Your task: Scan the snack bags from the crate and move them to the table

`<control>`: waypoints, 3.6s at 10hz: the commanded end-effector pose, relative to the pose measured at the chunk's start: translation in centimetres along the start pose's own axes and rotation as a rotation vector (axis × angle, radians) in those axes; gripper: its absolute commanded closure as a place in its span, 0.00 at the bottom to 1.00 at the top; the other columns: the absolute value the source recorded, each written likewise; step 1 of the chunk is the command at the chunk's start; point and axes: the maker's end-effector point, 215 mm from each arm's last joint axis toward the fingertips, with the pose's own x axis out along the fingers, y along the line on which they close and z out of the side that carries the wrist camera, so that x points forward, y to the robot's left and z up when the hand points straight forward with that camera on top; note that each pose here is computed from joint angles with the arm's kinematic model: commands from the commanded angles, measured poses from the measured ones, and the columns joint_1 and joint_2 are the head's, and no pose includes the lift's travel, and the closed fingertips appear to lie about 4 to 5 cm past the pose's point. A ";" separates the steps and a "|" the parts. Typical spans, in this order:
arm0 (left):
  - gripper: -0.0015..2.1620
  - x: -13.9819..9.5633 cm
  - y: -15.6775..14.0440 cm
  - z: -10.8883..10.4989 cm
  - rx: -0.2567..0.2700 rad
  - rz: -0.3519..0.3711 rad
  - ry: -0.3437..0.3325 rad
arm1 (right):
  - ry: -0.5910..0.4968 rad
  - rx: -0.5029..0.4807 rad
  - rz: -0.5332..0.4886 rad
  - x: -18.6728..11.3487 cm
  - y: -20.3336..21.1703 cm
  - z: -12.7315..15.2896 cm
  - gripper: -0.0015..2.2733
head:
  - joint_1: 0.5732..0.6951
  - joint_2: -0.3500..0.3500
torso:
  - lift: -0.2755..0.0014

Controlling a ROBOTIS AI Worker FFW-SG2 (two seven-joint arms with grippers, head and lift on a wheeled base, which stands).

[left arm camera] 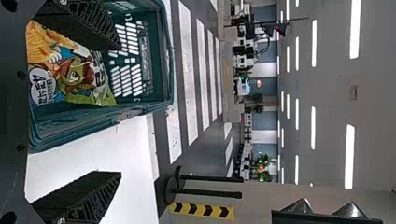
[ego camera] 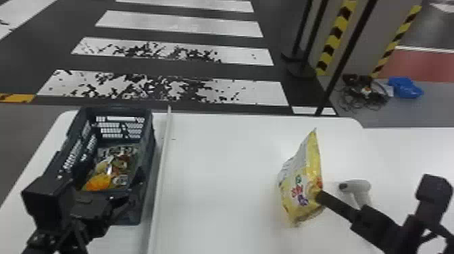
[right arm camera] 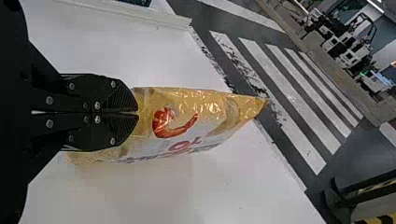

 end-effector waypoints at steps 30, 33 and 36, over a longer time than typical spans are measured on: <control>0.02 0.0 1.2 -0.7 0.021 0.041 -0.006 | -0.081 -0.604 0.085 9.3 3.5 2.6 0.98 | 1.00 0.42 | 0.65; 0.02 0.2 1.7 -0.3 0.016 0.047 -0.018 | -0.113 -0.600 0.083 9.1 3.1 1.4 0.98 | 1.00 0.45 | 0.65; 0.02 0.4 1.7 -0.3 0.012 0.048 -0.022 | -0.141 -0.610 0.085 9.5 2.3 0.0 0.98 | 1.00 0.46 | 0.65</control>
